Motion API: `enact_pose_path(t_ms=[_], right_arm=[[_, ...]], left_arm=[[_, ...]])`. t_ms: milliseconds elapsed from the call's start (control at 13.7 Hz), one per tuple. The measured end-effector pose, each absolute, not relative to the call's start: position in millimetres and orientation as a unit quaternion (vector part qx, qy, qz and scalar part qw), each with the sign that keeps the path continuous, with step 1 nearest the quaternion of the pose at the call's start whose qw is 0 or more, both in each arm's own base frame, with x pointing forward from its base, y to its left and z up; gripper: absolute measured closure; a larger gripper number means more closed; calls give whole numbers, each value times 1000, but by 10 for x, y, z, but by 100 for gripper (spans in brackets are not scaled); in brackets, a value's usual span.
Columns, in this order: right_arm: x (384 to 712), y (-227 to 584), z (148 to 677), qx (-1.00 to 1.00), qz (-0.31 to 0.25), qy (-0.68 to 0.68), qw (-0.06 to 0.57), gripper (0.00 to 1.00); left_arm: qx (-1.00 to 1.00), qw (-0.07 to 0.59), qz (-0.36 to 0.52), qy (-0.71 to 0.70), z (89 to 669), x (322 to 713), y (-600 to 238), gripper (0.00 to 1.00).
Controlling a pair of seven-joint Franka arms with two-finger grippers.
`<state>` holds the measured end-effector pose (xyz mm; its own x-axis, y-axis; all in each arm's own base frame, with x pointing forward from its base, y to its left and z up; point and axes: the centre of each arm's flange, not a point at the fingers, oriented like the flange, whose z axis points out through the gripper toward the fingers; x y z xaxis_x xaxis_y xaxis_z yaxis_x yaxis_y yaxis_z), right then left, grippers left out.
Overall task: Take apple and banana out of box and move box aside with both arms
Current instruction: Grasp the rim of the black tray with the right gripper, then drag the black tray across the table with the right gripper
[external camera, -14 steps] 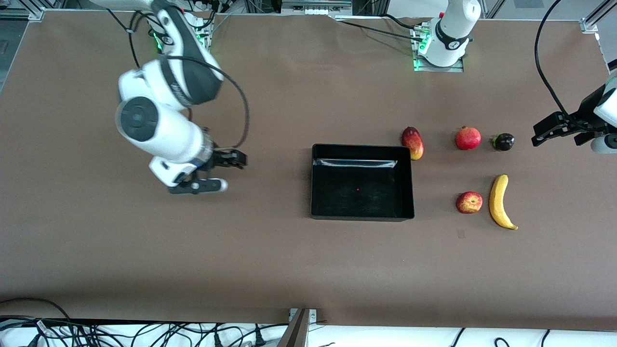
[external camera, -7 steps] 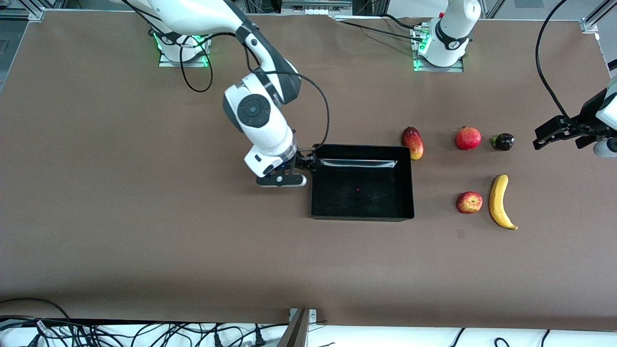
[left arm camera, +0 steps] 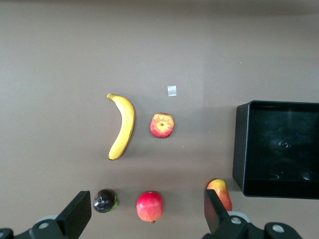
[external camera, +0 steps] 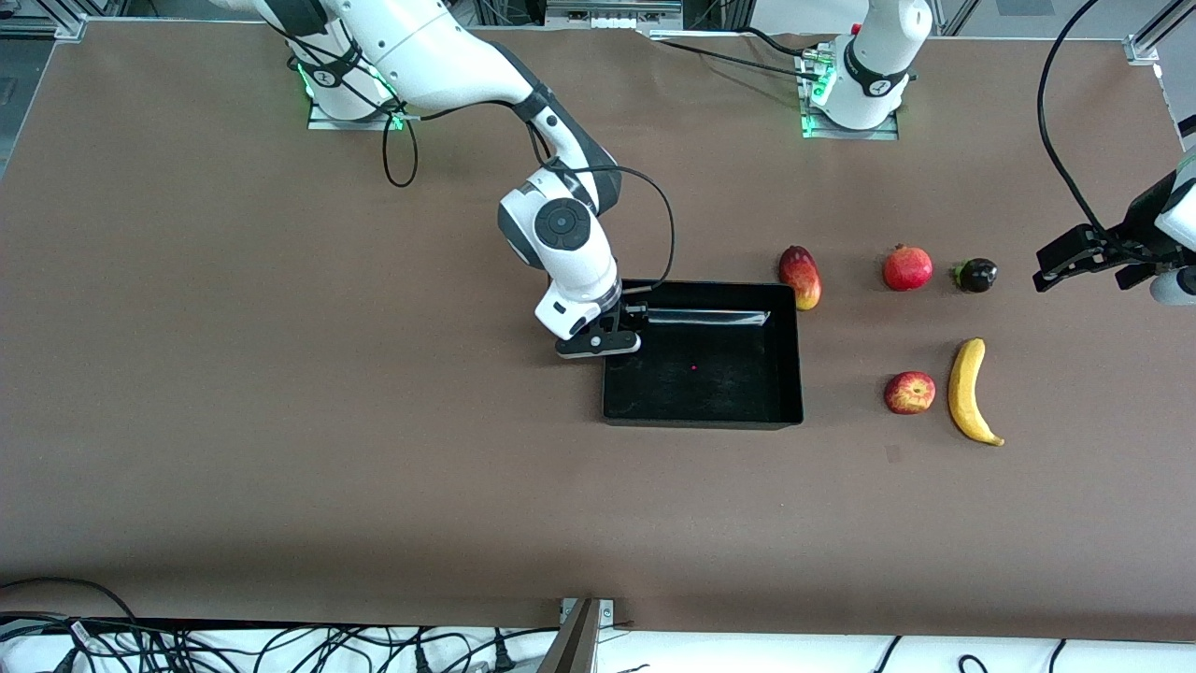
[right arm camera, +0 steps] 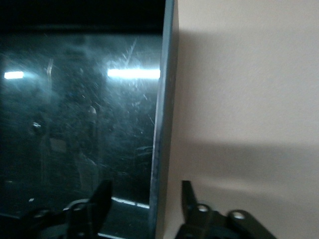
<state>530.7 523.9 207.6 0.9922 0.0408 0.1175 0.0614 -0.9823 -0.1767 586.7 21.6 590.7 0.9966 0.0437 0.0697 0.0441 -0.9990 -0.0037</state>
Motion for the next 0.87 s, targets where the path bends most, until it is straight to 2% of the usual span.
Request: enact_pose_path(t_ms=[292, 364, 583, 875], right_arm=[[5336, 5212, 2084, -994, -58, -25, 87, 91], [5363, 5174, 2084, -995, -56, -24, 81, 96], [5512, 5018, 2259, -997, -51, -18, 60, 96], [5752, 4604, 3016, -999, -27, -19, 28, 96]], left_arm=[[-998, -13, -53, -25, 6092, 5872, 174, 0], [-998, -15, -52, -24, 6116, 5863, 154, 0], [-998, -16, -57, -21, 6222, 5850, 116, 0], [-998, -8, -57, -21, 6262, 5837, 139, 0]])
